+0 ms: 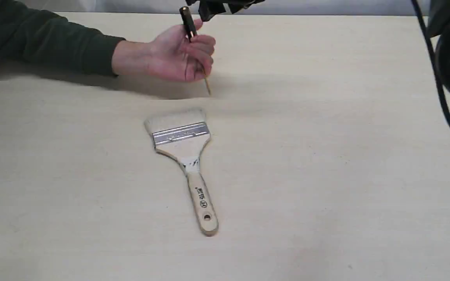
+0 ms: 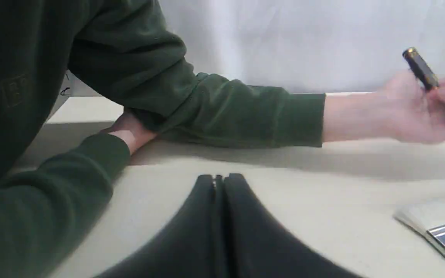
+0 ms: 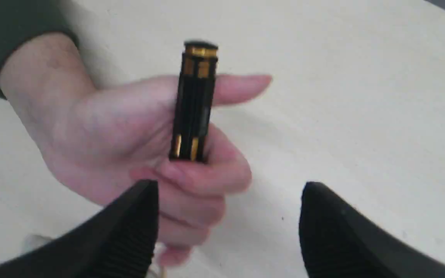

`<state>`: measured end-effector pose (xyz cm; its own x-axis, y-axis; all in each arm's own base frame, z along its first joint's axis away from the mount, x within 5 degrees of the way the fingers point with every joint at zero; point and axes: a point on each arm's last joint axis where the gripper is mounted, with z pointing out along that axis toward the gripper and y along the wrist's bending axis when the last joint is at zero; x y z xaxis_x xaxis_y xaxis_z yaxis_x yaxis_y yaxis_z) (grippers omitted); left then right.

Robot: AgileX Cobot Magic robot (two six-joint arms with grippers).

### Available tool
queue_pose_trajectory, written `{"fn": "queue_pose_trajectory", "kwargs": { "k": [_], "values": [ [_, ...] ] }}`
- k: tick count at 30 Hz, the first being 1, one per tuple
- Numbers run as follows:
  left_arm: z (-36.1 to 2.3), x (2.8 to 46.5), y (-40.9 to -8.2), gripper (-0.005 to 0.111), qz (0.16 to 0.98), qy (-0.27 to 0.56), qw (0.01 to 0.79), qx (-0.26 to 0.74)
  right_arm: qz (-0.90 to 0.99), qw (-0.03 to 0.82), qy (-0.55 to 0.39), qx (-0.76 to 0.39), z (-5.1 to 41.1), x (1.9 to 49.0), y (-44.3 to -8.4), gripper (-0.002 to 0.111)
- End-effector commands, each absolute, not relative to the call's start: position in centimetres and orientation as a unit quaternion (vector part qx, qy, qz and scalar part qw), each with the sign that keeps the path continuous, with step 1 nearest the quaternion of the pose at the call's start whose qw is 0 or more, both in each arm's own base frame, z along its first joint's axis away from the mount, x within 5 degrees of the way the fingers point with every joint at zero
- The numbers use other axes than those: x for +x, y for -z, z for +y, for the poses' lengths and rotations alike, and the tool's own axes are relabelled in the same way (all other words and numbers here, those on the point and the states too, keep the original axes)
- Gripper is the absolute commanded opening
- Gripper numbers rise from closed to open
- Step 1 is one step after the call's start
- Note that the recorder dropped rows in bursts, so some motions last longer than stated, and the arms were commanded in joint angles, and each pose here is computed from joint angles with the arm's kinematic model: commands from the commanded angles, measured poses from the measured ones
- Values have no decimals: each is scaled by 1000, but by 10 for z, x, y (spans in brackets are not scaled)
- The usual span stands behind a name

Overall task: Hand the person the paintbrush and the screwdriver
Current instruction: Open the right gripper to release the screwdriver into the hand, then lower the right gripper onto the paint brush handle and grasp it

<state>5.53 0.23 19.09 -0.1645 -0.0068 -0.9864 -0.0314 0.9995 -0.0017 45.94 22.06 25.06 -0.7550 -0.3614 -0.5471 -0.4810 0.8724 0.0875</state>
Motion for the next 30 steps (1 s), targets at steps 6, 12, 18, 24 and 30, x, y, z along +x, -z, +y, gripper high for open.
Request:
{"fn": "queue_pose_trajectory", "kwargs": {
  "k": [6, 12, 18, 24, 30],
  "values": [
    [2, 55, -191, 0, 761, -8, 648, -12, 935, 236, -110, -239, 203, 427, -266, 57],
    [2, 55, -191, 0, 761, -8, 648, -12, 936, 238, -120, -231, 192, 396, -268, 57],
    [2, 55, -191, 0, 761, -8, 648, -12, 940, 198, -140, -240, 195, 356, -228, 57],
    [2, 55, -191, 0, 761, -8, 648, -12, 933, 177, -141, -280, 228, 323, -192, 57],
    [2, 55, -191, 0, 761, -8, 648, -12, 928, 154, -143, -308, 255, 306, -175, 63]
  ]
}}
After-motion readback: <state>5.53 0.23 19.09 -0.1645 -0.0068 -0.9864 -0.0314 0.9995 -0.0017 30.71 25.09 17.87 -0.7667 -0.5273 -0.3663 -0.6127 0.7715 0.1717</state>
